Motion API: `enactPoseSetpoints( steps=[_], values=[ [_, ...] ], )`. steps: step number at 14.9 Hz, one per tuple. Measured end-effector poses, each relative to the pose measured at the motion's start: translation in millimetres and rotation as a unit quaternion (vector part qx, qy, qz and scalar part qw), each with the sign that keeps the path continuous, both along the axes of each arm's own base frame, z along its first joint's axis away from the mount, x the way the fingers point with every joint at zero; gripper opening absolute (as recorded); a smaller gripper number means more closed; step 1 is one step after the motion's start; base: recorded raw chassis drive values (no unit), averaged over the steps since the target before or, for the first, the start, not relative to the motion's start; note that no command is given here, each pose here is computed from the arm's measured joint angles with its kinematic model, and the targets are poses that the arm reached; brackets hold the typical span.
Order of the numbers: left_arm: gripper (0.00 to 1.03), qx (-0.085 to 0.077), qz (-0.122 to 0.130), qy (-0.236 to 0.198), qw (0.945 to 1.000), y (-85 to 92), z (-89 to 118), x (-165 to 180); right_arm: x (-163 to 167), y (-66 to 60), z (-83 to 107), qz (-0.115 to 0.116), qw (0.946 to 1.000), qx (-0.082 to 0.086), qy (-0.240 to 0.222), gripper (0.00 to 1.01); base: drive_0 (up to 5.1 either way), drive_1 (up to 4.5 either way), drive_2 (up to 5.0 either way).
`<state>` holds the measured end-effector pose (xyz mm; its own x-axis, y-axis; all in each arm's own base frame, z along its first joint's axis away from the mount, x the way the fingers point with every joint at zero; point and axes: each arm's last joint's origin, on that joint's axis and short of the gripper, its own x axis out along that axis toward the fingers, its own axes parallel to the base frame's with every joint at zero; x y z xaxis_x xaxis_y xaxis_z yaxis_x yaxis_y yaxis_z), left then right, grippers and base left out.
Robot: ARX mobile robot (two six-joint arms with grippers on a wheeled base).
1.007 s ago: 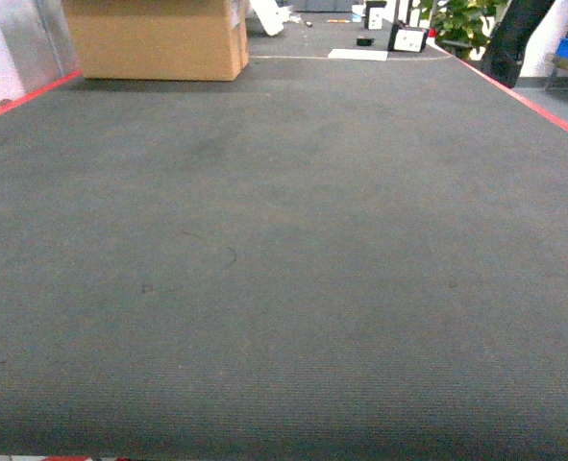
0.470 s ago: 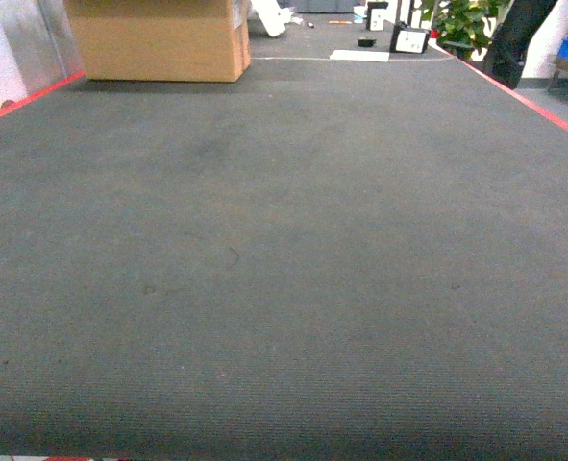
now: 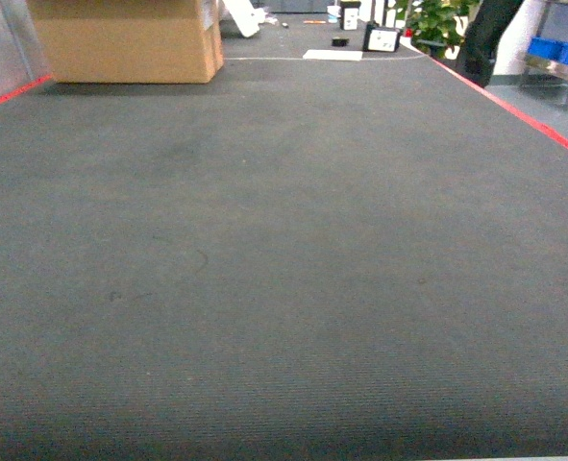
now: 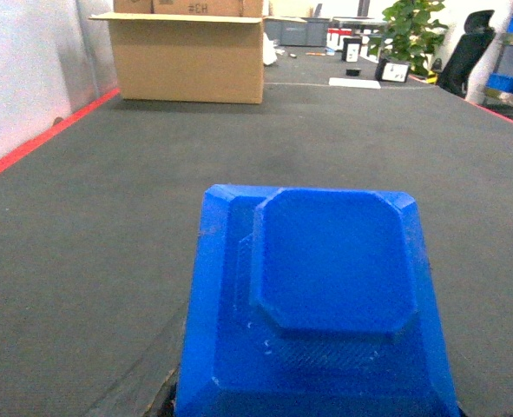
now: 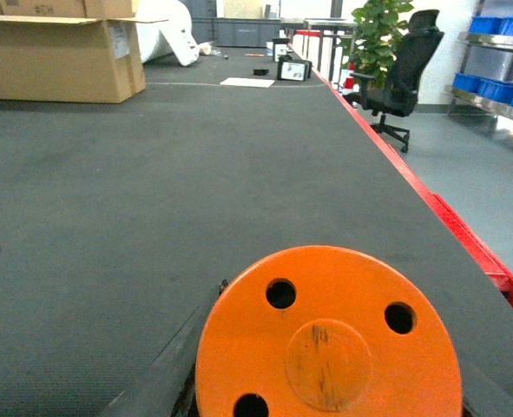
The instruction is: Sort blue parts and orange caps into right shelf containers
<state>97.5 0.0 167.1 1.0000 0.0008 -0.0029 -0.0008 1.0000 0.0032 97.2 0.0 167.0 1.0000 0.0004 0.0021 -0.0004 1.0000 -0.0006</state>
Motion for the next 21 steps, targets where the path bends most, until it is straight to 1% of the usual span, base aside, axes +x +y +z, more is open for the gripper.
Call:
enactPoseSetpoints(
  steps=[21],
  values=[
    [0.43, 0.000, 0.000, 0.000, 1.0000, 0.0, 0.0, 0.0, 0.0, 0.0, 0.0, 0.000, 1.0000, 0.000, 0.000, 0.45, -1.6, -1.58, -1.6]
  ],
)
